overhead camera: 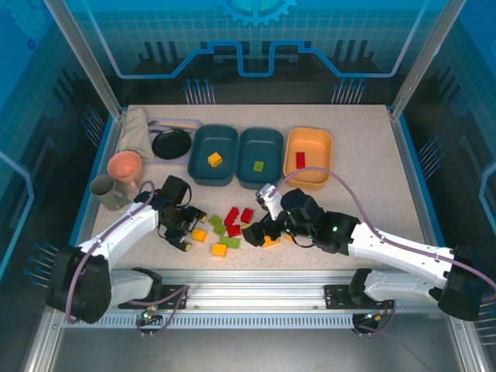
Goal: Sort the legos into containers by color
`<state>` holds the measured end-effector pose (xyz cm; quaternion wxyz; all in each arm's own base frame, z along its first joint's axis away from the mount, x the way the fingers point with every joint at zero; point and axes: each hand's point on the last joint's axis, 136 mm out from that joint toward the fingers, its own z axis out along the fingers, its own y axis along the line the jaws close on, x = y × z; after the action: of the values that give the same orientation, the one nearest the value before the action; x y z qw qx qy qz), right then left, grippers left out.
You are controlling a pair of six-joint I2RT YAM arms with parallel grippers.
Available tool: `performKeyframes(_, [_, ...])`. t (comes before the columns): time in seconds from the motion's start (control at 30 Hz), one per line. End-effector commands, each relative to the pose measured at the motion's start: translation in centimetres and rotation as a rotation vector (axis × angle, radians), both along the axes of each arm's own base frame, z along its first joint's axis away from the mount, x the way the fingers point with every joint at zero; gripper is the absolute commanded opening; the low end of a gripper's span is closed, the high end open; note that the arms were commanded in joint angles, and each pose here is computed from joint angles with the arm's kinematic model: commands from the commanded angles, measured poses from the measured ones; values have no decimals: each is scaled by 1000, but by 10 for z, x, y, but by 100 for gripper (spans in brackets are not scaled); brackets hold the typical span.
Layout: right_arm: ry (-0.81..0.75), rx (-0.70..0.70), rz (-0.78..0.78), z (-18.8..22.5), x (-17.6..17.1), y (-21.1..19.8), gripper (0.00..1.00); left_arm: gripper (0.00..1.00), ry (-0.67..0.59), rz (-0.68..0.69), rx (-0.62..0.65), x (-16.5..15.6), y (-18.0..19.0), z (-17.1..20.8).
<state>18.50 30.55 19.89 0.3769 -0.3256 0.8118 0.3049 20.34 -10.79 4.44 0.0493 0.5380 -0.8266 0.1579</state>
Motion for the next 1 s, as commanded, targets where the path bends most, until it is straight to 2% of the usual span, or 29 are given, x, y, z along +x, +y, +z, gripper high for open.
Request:
performKeyframes(0.0, [-8,13,40,6,-5,9,100,71,19,34,9,7,-3,-11])
performKeyframes(0.17, [-12,1,40,4,-3,6,100,56,26,37,42,9,0,-21])
performKeyframes(0.3, [4,1,23,2,1,5,100,38,26,27,53,11,1,-24])
performKeyframes(0.43, [13,8,-1,3,7,1,99,29,12,5,70,13,3,-20])
performKeyframes(0.57, [8,30,-53,12,18,-6,99,28,-63,-43,131,26,10,10])
performKeyframes(0.77, [-55,106,-165,47,46,-17,99,28,-224,-185,235,78,14,79])
performKeyframes(0.87, [-69,149,-230,61,65,-22,99,28,-251,-265,275,108,11,98])
performKeyframes(0.97, [-84,207,-286,84,85,-25,100,28,-253,-294,279,141,9,100])
